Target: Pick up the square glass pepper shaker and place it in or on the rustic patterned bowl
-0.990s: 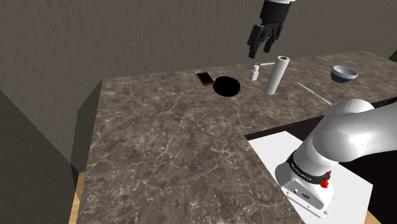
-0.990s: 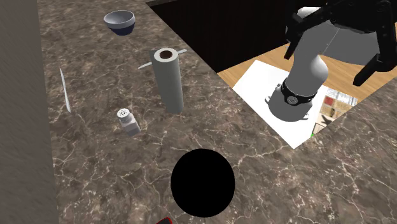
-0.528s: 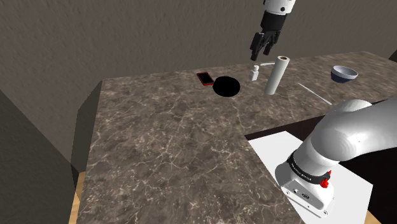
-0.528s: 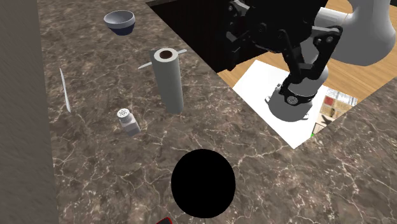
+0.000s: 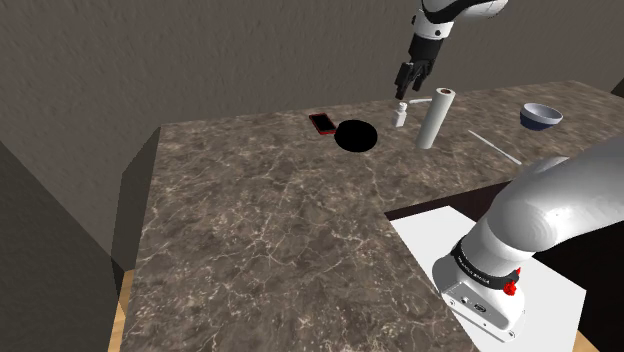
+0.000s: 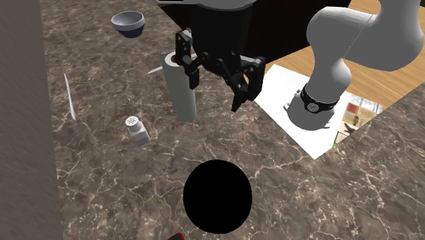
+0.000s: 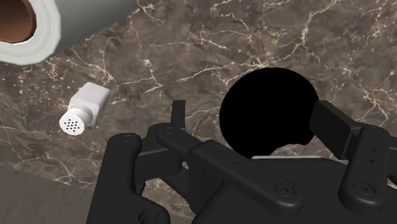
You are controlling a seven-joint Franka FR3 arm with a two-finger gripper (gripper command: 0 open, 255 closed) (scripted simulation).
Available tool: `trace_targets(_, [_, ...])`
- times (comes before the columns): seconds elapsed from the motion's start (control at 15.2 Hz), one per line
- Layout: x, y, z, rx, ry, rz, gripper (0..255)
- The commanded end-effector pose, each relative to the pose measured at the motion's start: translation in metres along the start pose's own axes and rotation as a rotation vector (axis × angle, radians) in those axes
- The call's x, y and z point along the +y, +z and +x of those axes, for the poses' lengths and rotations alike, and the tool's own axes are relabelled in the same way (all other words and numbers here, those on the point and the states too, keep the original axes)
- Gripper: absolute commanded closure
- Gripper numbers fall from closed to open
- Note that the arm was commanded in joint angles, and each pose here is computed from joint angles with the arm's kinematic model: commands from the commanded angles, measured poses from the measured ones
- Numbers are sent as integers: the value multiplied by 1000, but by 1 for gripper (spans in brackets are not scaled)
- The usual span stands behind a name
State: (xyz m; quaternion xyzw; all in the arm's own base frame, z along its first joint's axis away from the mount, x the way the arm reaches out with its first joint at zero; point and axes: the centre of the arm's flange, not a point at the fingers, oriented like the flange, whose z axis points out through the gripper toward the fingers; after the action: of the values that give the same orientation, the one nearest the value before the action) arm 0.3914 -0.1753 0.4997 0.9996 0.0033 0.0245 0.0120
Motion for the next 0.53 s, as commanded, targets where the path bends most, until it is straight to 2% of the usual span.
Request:
trace_targets(0.0, [20,12,6,2,-7,-4,0])
trace_targets(0.46, [95,55,37,7,-26,-12,0])
